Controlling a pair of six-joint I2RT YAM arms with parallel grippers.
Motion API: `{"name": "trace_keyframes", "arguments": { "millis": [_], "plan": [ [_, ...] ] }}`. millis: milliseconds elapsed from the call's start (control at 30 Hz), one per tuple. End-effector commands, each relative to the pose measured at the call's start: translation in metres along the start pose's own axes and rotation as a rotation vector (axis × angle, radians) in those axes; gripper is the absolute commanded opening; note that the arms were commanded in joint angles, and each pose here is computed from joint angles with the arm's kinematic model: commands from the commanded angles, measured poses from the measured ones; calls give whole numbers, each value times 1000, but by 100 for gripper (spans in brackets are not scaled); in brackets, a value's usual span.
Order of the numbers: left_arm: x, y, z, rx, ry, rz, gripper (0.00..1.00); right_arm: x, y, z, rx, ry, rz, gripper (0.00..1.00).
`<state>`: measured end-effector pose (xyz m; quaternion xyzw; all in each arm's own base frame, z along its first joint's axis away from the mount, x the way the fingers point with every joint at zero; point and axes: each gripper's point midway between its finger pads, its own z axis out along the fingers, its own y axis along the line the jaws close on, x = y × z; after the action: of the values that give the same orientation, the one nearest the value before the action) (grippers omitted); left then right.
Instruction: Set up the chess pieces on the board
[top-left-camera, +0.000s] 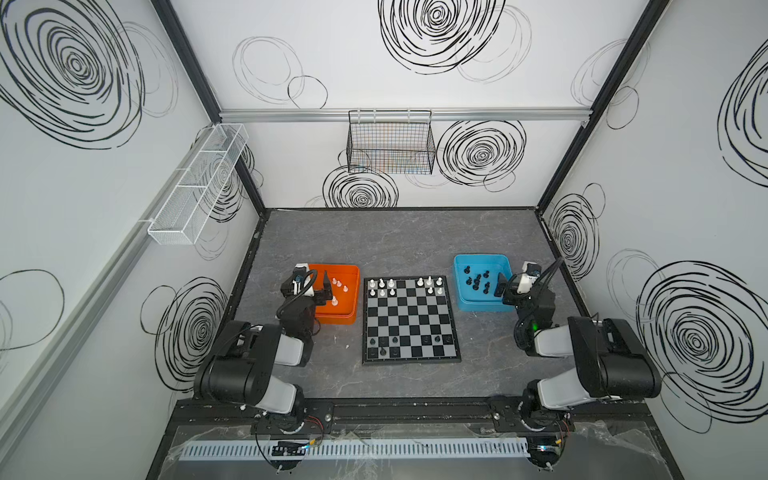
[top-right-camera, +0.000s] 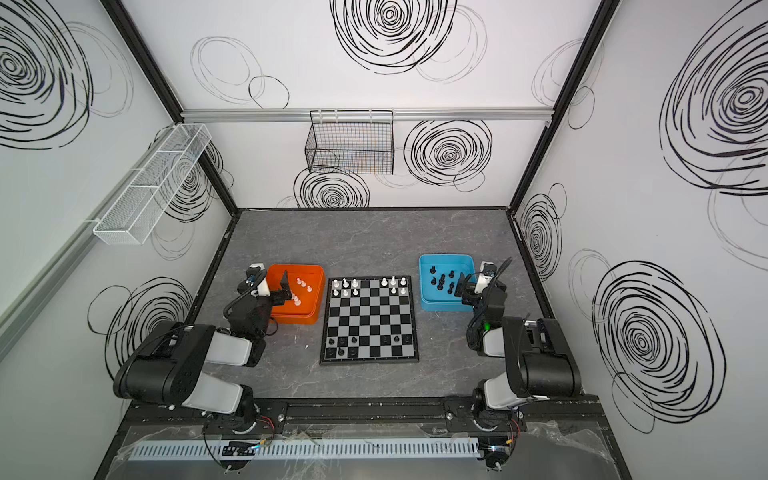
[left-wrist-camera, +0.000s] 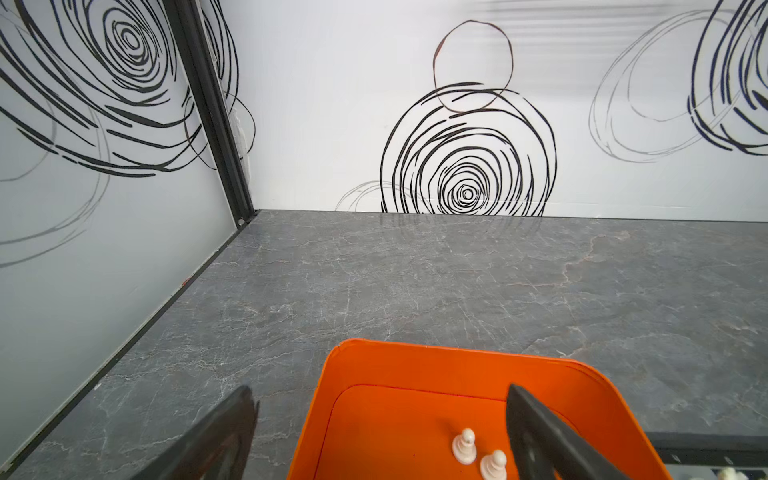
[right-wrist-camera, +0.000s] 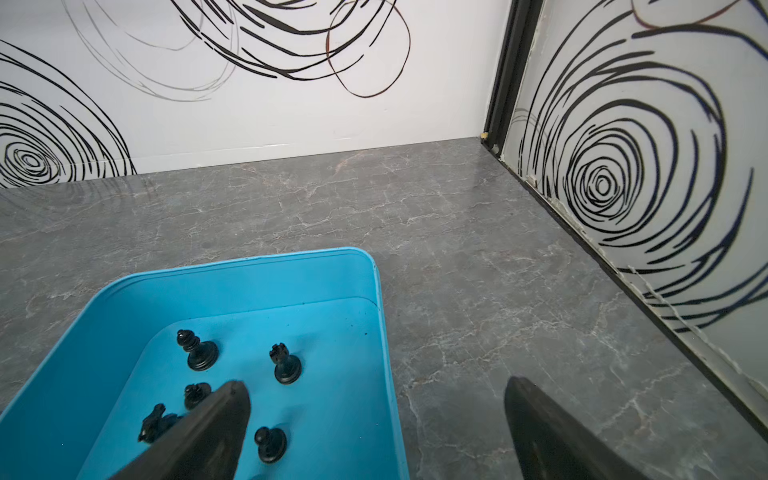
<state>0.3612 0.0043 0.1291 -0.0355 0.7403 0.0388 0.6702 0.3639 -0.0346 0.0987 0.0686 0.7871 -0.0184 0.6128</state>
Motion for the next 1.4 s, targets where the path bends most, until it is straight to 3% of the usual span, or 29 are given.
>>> {"name": "trace_keyframes", "arguments": {
  "millis": [0,1033,1200,1300,1367],
  "plan": [
    [-23,-1,0,1,-90,-20,96,-17,1,1,-11,-56,-2,100],
    [-22,-1,1,13,-84,-28,96,-17,0,1,-10,-55,-2,100],
    [-42,-2,4,0,-57,-17,96,-29,-6,4,10,-49,9,100],
    [-68,1,9,-25,-26,-53,96,-29,-27,15,100,55,155,100],
    [-92,4,8,-34,-15,-104,96,-34,-22,12,47,68,199,100]
  ]
}}
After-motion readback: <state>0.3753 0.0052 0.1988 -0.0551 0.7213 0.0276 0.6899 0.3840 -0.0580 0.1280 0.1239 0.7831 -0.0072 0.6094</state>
